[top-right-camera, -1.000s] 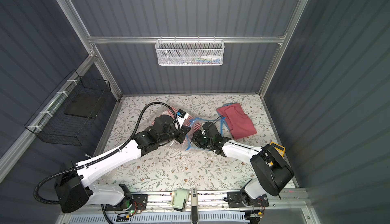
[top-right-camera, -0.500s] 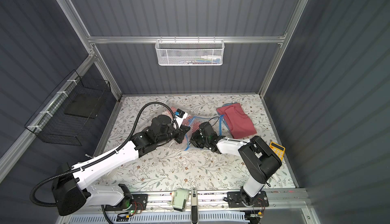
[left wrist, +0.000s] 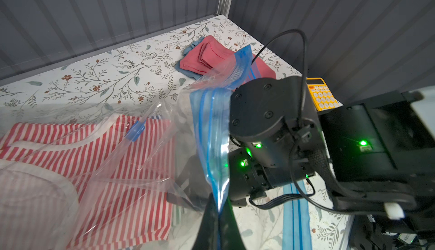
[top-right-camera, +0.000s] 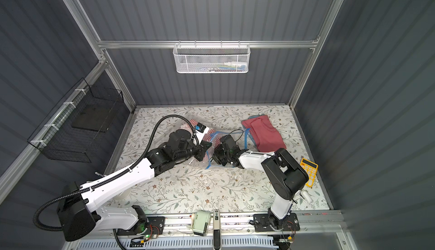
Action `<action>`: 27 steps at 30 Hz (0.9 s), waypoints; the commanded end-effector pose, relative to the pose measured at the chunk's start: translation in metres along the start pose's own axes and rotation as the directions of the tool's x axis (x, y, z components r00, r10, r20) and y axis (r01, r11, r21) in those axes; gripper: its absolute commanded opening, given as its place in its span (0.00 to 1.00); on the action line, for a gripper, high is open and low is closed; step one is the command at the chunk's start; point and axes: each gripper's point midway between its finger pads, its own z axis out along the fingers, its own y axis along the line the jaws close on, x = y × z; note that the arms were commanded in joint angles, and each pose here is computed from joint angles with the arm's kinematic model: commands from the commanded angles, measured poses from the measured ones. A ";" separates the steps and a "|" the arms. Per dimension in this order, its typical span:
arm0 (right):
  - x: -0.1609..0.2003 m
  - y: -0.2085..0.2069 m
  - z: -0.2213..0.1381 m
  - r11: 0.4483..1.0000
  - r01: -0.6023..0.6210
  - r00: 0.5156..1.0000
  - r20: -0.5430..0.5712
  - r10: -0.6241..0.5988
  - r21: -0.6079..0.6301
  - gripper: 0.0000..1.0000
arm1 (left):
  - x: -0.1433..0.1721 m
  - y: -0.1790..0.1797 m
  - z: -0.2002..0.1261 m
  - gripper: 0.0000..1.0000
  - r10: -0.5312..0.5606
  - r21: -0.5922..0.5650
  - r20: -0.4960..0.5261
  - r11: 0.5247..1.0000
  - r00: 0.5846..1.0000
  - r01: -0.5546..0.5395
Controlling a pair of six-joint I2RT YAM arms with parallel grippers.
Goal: Take the tank top out of the vacuum bag
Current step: Take out the tank top from the vacuum bag.
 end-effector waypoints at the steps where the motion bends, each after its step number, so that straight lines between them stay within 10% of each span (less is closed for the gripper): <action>1: -0.007 0.000 0.002 1.000 -0.024 0.999 0.023 0.024 0.016 0.32 | -0.009 -0.001 -0.008 0.00 0.001 0.005 0.040 1.000 0.999 -0.001; 27: -0.016 0.002 0.011 0.999 0.002 0.999 0.039 -0.003 0.038 0.32 | -0.005 0.000 -0.015 0.00 0.009 -0.004 0.032 1.000 0.999 -0.009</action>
